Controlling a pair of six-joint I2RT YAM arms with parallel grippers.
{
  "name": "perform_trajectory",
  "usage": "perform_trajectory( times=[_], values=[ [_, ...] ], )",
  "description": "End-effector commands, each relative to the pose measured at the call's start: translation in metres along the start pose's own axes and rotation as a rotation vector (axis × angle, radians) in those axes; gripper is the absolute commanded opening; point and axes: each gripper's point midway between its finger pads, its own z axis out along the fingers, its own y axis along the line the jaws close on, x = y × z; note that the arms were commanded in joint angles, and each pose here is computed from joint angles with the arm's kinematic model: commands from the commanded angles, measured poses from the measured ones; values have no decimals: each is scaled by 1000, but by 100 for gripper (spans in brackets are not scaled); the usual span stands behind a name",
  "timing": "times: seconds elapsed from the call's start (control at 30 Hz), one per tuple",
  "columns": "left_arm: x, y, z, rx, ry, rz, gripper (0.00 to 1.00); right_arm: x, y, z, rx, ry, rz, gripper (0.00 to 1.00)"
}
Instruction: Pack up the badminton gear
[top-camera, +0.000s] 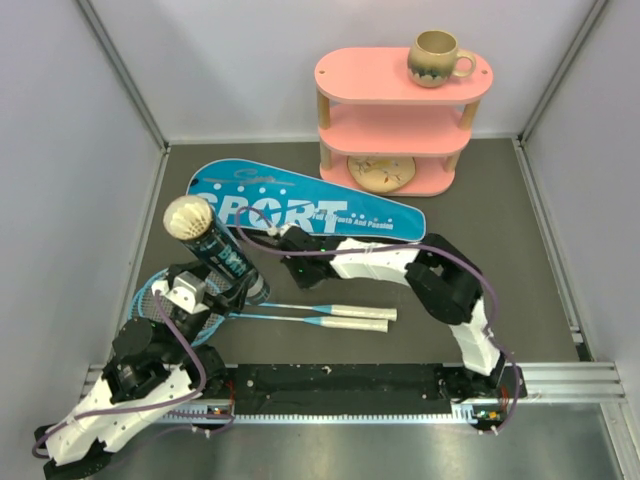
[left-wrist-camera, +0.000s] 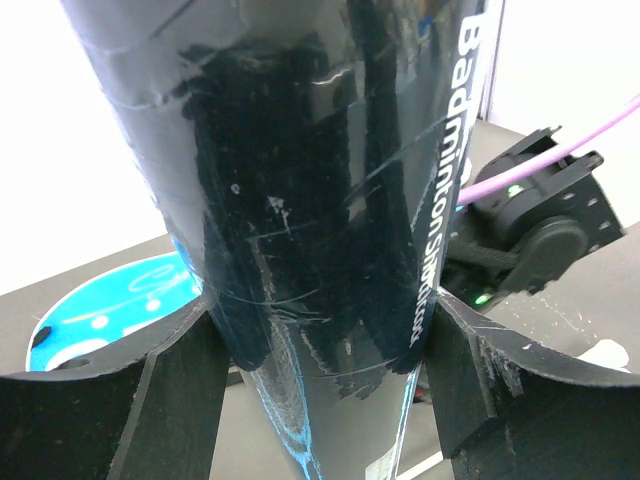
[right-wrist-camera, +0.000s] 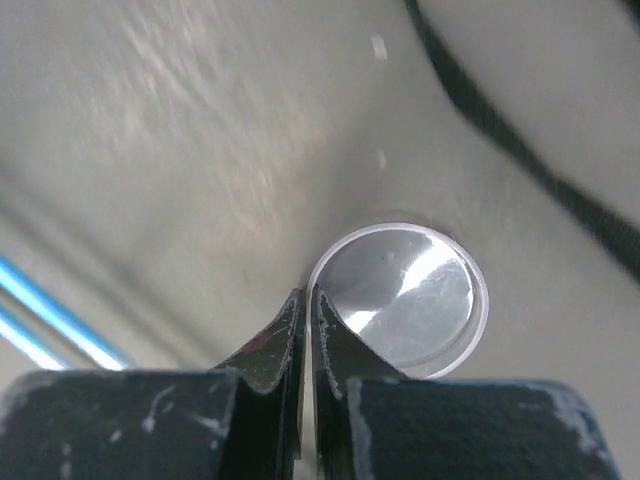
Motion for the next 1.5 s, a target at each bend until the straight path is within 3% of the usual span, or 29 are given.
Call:
perform_trajectory(
  times=[0.0, 0.03, 0.1, 0.23, 0.33, 0.37, 0.43, 0.67, 0.8, 1.0, 1.17, 1.47],
  values=[
    [-10, -6, 11, 14, -29, 4, 0, -36, -6, -77, -160, -151, 178, 0],
    [-6, -9, 14, 29, -14, 28, 0, -21, -5, -84, -226, -125, 206, 0],
    [3, -15, 22, 46, 38, 54, 0, -42, -21, -114, -297, -236, 302, 0],
    [9, -28, 34, 98, 84, 79, 0, -37, -57, -187, -411, -379, 413, 0],
    [6, -45, 44, 179, 109, 104, 0, -23, -91, -220, -394, -442, 479, 0],
    [-2, -47, 47, 200, 108, 119, 0, -25, -97, -250, -405, -515, 475, 0],
    [12, -56, 55, 251, 194, 203, 0, -19, -117, -274, -396, -559, 503, 0],
    [57, -65, 75, 312, 345, 393, 0, -6, -108, -370, -393, -651, 409, 0],
    [78, -74, 77, 360, 340, 449, 0, -12, -84, -421, -490, -684, 328, 0],
    [93, -77, 72, 384, 373, 461, 0, -14, -63, -446, -567, -630, 268, 0],
    [100, -81, 69, 411, 386, 456, 0, -23, -50, -432, -587, -546, 265, 0],
    [103, -83, 68, 425, 395, 454, 0, -44, -39, -417, -573, -503, 263, 0]
  ],
)
